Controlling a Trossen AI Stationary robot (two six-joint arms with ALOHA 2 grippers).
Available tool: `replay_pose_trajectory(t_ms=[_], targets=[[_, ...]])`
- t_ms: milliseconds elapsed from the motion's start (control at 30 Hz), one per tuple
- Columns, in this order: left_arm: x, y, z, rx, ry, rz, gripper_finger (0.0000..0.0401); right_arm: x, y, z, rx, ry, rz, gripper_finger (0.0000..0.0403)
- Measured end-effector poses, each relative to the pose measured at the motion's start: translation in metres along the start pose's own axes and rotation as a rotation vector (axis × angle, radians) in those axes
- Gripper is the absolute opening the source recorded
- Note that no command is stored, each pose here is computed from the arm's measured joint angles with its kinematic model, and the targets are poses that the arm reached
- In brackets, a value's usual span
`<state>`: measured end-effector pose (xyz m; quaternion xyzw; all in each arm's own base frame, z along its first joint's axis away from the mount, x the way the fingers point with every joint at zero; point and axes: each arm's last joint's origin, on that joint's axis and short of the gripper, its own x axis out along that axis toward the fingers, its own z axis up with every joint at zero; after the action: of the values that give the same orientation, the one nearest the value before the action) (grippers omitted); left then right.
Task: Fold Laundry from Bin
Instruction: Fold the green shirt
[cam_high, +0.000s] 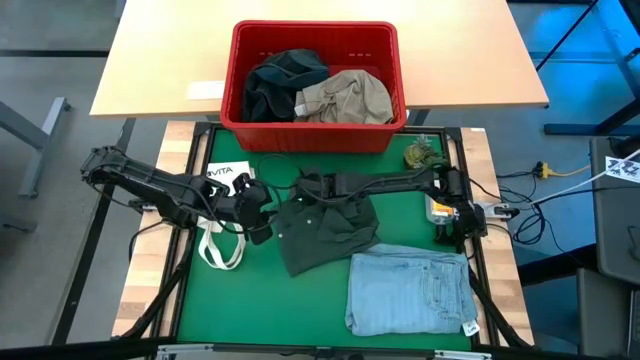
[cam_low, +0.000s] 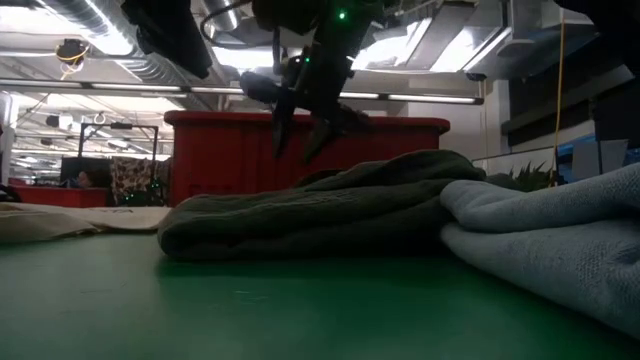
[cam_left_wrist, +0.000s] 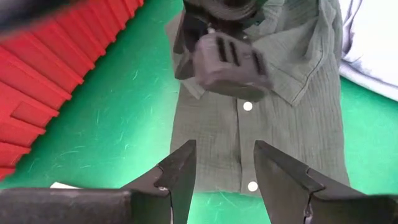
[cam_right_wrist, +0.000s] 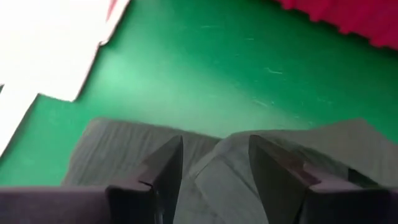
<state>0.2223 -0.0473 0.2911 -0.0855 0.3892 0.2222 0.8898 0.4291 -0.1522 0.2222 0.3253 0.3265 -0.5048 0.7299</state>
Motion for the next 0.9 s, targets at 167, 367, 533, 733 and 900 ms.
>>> replay_pose_trajectory(t_ms=[167, 367, 533, 733, 900], targets=[[-0.001, -0.001, -0.002, 0.036, 0.006, -0.002, 0.0155, 0.002, -0.001, 0.001, 0.093, -0.049, -0.039, 0.0184], [-0.003, -0.005, -0.004, 0.105, 0.006, -0.017, 0.0155, 0.002, -0.001, 0.0, 0.192, -0.046, -0.034, 0.0184], [-0.005, -0.008, -0.006, 0.143, 0.007, -0.027, 0.0155, 0.002, -0.001, 0.0, 0.236, -0.044, -0.034, 0.0184], [-0.007, -0.011, -0.008, 0.16, 0.0, -0.034, 0.0155, 0.007, -0.001, -0.001, 0.241, -0.056, -0.05, 0.0184], [-0.008, -0.012, -0.008, 0.161, -0.011, -0.03, 0.0155, 0.024, -0.007, -0.005, 0.252, -0.008, -0.092, 0.0184]])
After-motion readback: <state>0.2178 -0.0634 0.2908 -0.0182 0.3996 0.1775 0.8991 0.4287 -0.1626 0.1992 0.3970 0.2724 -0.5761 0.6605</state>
